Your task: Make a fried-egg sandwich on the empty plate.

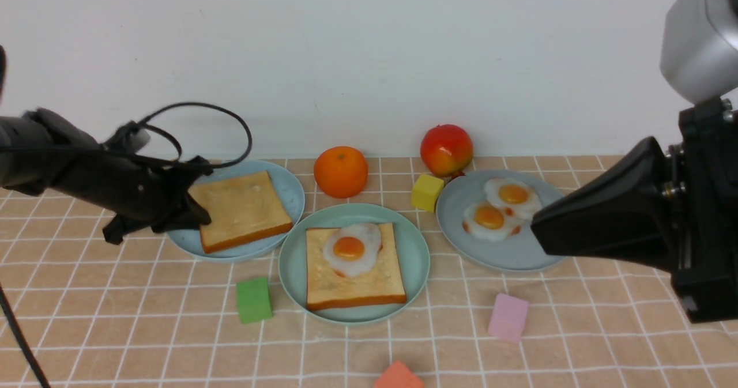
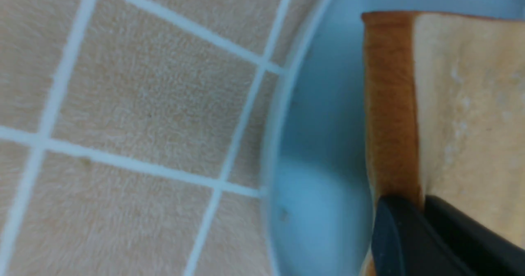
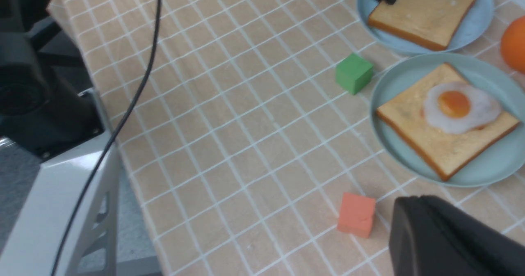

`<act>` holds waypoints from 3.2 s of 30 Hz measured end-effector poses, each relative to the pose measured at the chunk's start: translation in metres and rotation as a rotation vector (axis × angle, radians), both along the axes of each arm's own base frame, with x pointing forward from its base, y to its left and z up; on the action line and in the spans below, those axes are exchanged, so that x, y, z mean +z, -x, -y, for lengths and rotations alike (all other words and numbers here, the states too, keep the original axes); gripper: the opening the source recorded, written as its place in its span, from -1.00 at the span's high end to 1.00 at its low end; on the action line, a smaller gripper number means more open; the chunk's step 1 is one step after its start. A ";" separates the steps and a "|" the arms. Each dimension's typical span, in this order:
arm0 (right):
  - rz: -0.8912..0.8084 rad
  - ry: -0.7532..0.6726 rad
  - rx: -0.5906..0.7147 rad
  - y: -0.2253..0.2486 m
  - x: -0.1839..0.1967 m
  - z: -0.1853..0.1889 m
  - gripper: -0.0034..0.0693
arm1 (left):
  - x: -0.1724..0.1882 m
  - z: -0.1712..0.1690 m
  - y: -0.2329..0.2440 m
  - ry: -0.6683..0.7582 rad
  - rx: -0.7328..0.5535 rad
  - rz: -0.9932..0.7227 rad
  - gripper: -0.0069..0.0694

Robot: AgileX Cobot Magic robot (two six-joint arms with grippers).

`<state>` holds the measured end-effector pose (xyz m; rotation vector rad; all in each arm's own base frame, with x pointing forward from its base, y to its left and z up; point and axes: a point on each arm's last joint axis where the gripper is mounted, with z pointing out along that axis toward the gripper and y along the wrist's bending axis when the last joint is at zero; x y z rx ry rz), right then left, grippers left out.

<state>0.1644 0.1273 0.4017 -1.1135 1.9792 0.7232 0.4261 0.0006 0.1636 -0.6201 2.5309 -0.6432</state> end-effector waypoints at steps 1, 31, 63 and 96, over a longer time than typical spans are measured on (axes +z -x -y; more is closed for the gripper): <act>-0.003 -0.001 0.003 0.000 0.000 0.000 0.90 | 0.007 -0.002 0.001 -0.006 -0.004 0.014 0.81; -0.011 0.001 0.011 0.001 0.000 0.000 0.79 | -0.008 0.119 0.042 0.134 -0.345 -0.020 0.54; 0.247 -0.262 -0.338 0.095 -0.074 0.061 0.69 | 0.226 0.071 0.303 -0.064 -0.618 0.416 0.63; 0.280 -0.321 -0.412 0.102 -0.097 0.070 0.59 | 0.190 0.013 0.436 -0.483 -0.424 0.680 0.85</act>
